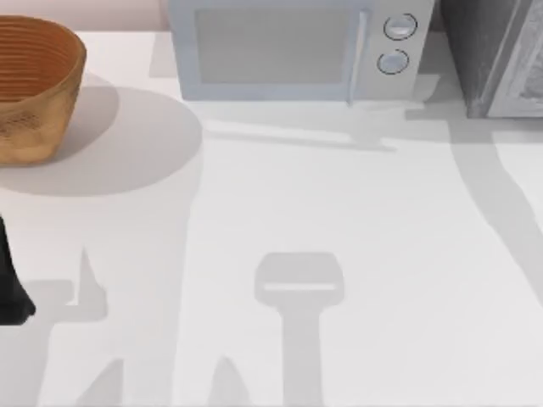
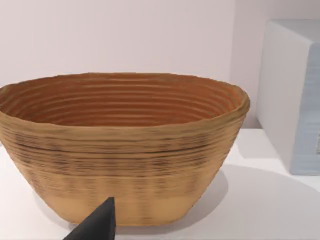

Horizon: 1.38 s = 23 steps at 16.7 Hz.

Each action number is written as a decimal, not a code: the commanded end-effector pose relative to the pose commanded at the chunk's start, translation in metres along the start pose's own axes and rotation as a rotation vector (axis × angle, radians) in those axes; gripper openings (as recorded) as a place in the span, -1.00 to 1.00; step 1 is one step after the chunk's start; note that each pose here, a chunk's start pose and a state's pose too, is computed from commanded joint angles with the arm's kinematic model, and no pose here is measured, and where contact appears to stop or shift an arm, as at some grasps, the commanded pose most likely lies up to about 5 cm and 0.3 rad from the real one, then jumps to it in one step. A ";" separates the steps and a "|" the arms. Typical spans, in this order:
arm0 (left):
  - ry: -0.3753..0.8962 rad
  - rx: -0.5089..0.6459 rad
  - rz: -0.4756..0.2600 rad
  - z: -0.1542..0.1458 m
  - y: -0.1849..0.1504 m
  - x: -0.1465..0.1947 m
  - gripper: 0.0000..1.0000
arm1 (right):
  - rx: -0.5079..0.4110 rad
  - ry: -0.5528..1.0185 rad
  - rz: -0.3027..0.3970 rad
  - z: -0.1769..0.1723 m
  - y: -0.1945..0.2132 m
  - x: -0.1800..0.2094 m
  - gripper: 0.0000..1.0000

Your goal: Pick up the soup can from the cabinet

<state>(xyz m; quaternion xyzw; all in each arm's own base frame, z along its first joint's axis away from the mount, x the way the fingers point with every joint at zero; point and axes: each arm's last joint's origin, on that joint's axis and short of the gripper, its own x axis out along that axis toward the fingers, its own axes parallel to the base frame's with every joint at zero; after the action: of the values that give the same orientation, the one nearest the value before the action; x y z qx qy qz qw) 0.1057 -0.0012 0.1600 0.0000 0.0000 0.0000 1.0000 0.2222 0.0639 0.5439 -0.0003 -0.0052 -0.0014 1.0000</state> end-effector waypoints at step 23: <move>0.000 0.000 0.000 0.000 0.000 0.000 1.00 | -0.025 -0.051 0.030 -0.322 -0.061 -0.125 -1.00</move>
<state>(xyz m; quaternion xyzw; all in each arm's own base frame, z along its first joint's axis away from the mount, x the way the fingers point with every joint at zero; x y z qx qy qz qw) 0.1057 -0.0012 0.1600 0.0000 0.0000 0.0000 1.0000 0.1003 0.0031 0.2209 -0.0130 -0.0308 0.0137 0.9993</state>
